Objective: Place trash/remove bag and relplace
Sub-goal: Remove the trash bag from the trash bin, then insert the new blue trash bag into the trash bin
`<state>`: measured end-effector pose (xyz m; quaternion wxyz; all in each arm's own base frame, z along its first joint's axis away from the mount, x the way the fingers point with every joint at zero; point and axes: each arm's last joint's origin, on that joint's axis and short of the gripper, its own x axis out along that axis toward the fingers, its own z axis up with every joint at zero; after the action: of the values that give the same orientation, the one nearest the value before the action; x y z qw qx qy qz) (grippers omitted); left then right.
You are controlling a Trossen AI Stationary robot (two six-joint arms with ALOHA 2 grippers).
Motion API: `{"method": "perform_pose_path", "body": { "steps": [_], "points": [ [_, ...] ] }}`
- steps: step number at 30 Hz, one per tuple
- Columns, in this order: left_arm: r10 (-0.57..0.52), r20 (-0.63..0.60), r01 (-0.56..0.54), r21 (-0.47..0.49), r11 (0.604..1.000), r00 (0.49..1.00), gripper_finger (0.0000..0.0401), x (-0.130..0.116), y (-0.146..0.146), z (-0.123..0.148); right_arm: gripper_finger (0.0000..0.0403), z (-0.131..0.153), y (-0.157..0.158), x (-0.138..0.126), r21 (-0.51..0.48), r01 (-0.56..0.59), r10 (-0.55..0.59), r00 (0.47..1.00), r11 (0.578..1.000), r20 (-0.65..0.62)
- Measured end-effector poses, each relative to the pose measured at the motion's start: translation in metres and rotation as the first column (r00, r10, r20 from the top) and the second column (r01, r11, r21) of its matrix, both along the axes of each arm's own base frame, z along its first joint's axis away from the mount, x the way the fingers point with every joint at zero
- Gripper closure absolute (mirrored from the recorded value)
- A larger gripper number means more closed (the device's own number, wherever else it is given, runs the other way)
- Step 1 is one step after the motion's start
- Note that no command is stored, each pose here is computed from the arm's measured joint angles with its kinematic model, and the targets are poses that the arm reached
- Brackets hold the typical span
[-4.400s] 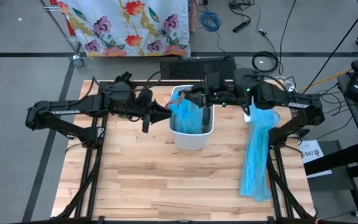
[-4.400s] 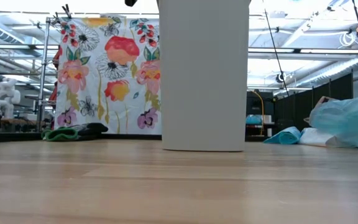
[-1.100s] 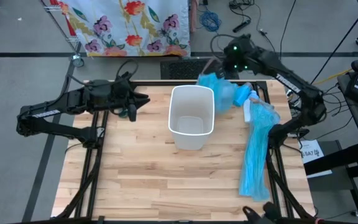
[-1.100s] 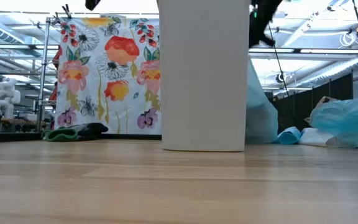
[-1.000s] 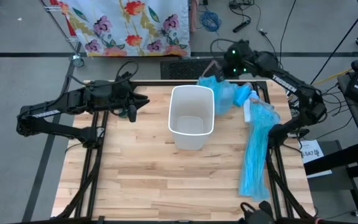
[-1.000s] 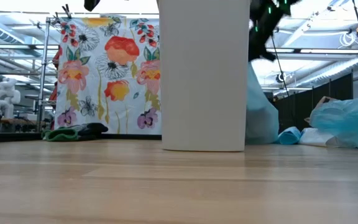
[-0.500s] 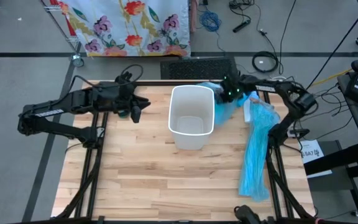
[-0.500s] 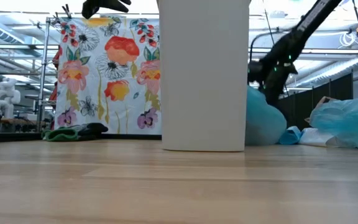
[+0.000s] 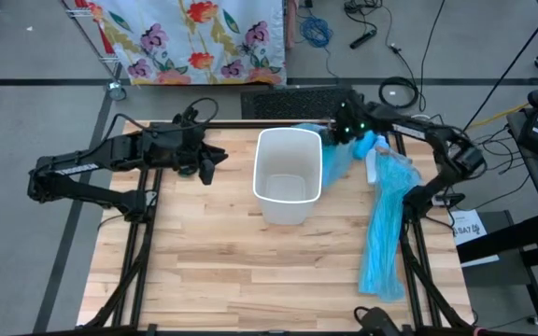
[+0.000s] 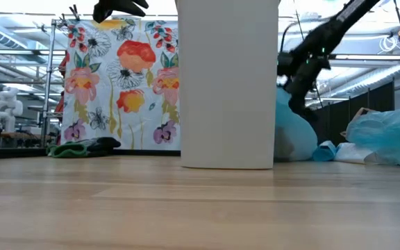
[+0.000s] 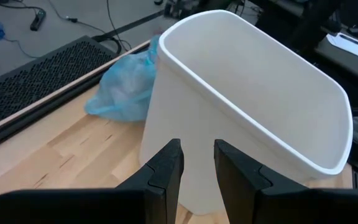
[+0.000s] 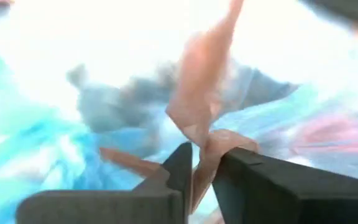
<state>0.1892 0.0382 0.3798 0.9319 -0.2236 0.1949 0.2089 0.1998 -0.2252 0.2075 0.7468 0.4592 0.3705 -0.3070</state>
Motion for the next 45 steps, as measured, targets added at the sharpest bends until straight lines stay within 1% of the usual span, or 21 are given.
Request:
{"method": "perform_pose_path", "body": {
  "steps": [3,5,8,13,16,18,24,28,32,35,39,45],
  "points": [
    [-0.001,-0.001,0.001,0.002,1.0,1.0,0.0304,0.0,0.0,0.0,0.0339,0.029,0.002,-0.002,-0.054,0.002,0.0,0.999,0.999,0.037],
    [-0.003,-0.002,0.003,0.006,1.0,1.0,0.0304,0.0,0.0,0.0,0.032,0.043,0.004,-0.004,-0.07,0.01,-0.008,0.999,0.998,0.031],
    [-0.003,-0.002,0.003,0.006,1.0,1.0,0.0304,0.0,0.0,0.0,0.0293,0.063,0.009,-0.009,-0.075,0.015,-0.015,1.0,0.997,0.004],
    [-0.013,-0.009,0.013,0.024,1.0,1.0,0.0304,0.0,0.0,0.0,0.0258,0.092,0.022,-0.022,-0.082,0.028,-0.035,0.995,0.996,-0.089],
    [-0.016,-0.01,0.016,0.029,0.999,1.0,0.0304,0.0,0.0,0.0,0.0245,0.107,0.031,-0.031,-0.074,0.033,-0.041,0.992,0.997,-0.115],
    [-0.021,-0.014,0.022,0.037,0.999,1.0,0.0304,0.0,0.0,0.0,0.0239,0.117,0.037,-0.036,-0.08,0.032,-0.041,0.993,0.996,-0.107],
    [-0.032,-0.019,0.033,0.049,0.998,0.999,0.0304,0.0,0.0,0.0,0.0231,0.141,0.058,-0.051,-0.133,0.055,-0.06,0.998,0.99,-0.033],
    [-0.033,-0.019,0.034,0.049,0.998,0.999,0.0304,0.0,0.0,0.0,0.0231,0.152,0.069,-0.06,-0.147,0.062,-0.059,0.998,0.987,0.029],
    [-0.035,-0.018,0.036,0.048,0.998,0.999,0.0304,0.0,0.0,0.0,0.0231,0.158,0.081,-0.067,-0.139,0.073,-0.068,0.997,0.988,0.038],
    [-0.044,-0.018,0.045,0.043,0.998,0.999,0.0304,0.0,0.0,0.0,0.0231,0.158,0.091,-0.074,-0.103,0.066,-0.066,0.998,0.992,0.008],
    [-0.046,-0.017,0.046,0.042,0.998,0.999,0.0304,0.0,-0.001,0.0,0.0231,0.158,0.107,-0.083,-0.028,0.077,-0.078,0.996,0.997,-0.045],
    [-0.045,-0.018,0.046,0.043,0.998,0.999,0.0304,0.0,0.0,0.0,0.0231,0.159,0.133,-0.088,0.042,0.106,-0.101,0.989,0.993,-0.107]
  ]
}}
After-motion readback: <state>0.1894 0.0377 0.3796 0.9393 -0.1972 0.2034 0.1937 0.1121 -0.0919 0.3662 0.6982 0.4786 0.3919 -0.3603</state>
